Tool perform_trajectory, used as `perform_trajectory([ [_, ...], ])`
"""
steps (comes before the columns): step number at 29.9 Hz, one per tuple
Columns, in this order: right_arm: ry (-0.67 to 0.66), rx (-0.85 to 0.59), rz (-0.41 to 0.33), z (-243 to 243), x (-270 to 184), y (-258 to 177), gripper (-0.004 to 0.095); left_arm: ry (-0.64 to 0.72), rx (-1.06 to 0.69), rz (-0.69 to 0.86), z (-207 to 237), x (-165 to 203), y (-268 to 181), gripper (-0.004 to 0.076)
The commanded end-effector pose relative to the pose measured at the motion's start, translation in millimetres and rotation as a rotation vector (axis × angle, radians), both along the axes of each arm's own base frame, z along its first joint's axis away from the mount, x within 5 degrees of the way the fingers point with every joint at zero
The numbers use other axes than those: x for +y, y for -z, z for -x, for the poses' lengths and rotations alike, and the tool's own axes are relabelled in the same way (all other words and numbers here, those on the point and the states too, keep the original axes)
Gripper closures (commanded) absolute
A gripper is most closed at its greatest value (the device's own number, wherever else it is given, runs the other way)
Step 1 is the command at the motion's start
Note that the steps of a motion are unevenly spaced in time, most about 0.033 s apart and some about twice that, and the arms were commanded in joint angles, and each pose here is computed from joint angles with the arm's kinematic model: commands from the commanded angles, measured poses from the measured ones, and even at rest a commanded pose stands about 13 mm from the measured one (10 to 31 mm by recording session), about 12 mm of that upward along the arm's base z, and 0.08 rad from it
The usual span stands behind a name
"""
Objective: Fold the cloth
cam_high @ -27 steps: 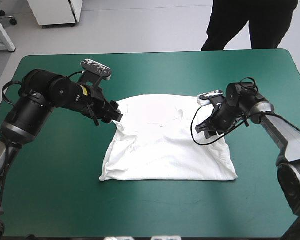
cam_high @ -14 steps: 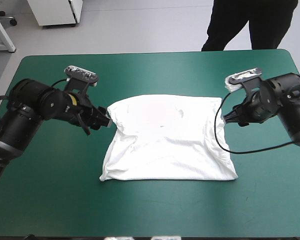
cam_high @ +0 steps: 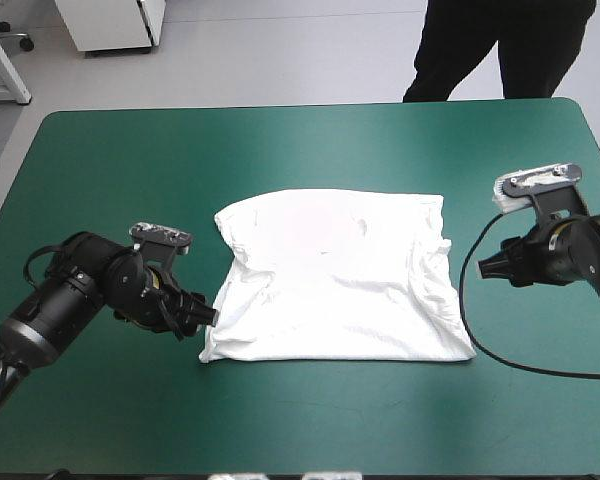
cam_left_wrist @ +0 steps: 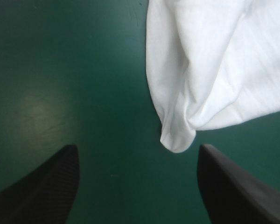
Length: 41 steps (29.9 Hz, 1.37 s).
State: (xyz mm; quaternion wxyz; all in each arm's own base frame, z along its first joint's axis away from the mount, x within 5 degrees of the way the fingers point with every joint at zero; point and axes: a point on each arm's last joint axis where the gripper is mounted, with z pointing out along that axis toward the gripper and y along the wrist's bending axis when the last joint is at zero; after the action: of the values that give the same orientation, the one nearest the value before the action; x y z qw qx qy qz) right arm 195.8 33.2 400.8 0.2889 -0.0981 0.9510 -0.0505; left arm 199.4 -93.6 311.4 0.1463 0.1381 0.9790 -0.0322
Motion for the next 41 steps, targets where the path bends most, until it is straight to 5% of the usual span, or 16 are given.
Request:
perform_trajectory([
  [1,0.014,-0.032,0.019,10.4,-5.7,-3.6,0.0394,-0.018,-0.027,0.098,4.4,-6.1,11.5,0.0212],
  [25,0.011,-0.102,0.002,5.3,-4.2,3.0,0.0396,-0.002,0.148,0.051,-26.8,-40.9,104.3,0.0213],
  [30,-0.005,-0.117,0.048,-11.9,-2.6,8.9,0.0396,0.022,0.153,0.05,-25.9,-54.1,113.8,0.0226],
  [34,-0.032,-0.066,0.031,-25.5,4.3,21.5,0.0397,0.022,0.144,0.059,-26.9,-55.1,113.9,0.0342],
  [41,-0.082,0.102,-0.041,-14.6,12.4,78.7,0.0399,0.024,0.14,0.06,-27.3,-55.2,113.9,0.0697],
])
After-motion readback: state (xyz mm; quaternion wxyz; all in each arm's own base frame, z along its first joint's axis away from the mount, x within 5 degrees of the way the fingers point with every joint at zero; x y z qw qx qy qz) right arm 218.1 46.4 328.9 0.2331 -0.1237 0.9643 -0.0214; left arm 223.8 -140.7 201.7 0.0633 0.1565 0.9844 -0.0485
